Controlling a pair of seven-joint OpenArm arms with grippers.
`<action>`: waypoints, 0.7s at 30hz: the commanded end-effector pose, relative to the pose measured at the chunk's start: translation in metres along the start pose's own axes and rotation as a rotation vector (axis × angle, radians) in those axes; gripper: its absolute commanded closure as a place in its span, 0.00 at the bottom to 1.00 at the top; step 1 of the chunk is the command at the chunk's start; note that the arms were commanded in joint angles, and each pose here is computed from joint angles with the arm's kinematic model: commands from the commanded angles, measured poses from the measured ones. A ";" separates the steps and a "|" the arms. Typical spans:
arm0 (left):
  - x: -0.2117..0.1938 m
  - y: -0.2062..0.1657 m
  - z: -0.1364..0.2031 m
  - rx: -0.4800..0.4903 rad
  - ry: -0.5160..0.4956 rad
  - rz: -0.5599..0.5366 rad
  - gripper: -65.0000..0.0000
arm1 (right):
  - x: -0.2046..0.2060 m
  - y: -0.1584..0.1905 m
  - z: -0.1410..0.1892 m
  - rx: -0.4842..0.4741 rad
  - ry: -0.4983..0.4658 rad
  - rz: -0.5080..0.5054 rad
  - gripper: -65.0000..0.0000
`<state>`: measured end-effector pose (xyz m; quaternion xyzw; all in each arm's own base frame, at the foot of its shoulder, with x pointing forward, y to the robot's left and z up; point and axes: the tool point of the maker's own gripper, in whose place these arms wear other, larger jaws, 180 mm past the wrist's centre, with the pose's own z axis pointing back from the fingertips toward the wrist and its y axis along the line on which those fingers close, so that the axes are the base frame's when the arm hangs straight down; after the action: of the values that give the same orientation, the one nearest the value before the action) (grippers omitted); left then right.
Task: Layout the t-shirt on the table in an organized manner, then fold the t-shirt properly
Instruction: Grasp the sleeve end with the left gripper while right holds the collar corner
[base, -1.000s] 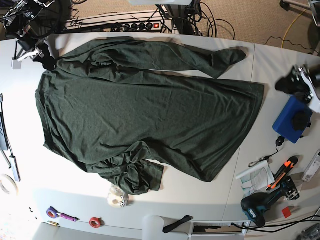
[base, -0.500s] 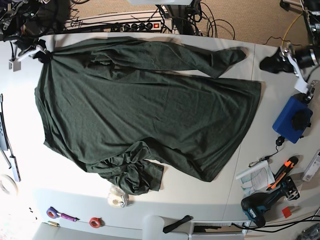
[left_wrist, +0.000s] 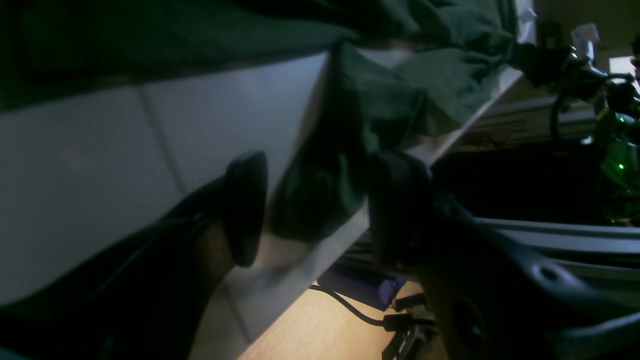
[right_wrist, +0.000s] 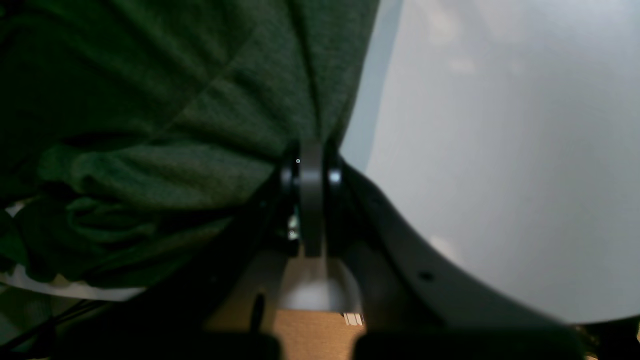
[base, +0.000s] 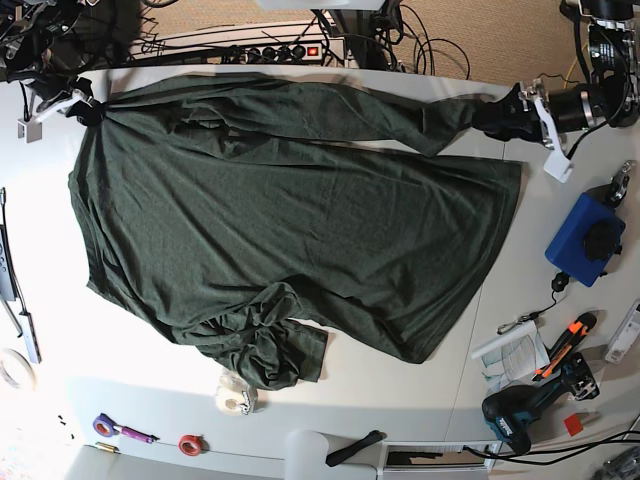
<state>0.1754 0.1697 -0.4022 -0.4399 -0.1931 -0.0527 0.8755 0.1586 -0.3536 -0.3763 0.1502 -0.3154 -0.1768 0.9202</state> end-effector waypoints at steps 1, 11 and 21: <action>-0.022 0.010 0.003 0.054 0.113 -0.005 0.48 | 0.015 0.000 0.007 -0.004 -0.039 0.025 1.00; -0.040 0.005 -0.010 0.040 0.190 -0.015 0.49 | 0.015 0.000 0.007 -0.004 -0.039 0.025 1.00; -0.053 0.020 -0.008 0.118 0.267 -0.053 0.54 | 0.015 0.000 0.007 -0.004 -0.040 0.025 1.00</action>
<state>0.1671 0.1513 -0.4100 -0.4415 -0.1794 -0.0915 0.8744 0.1585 -0.3536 -0.3764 0.1502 -0.3153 -0.1768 0.9202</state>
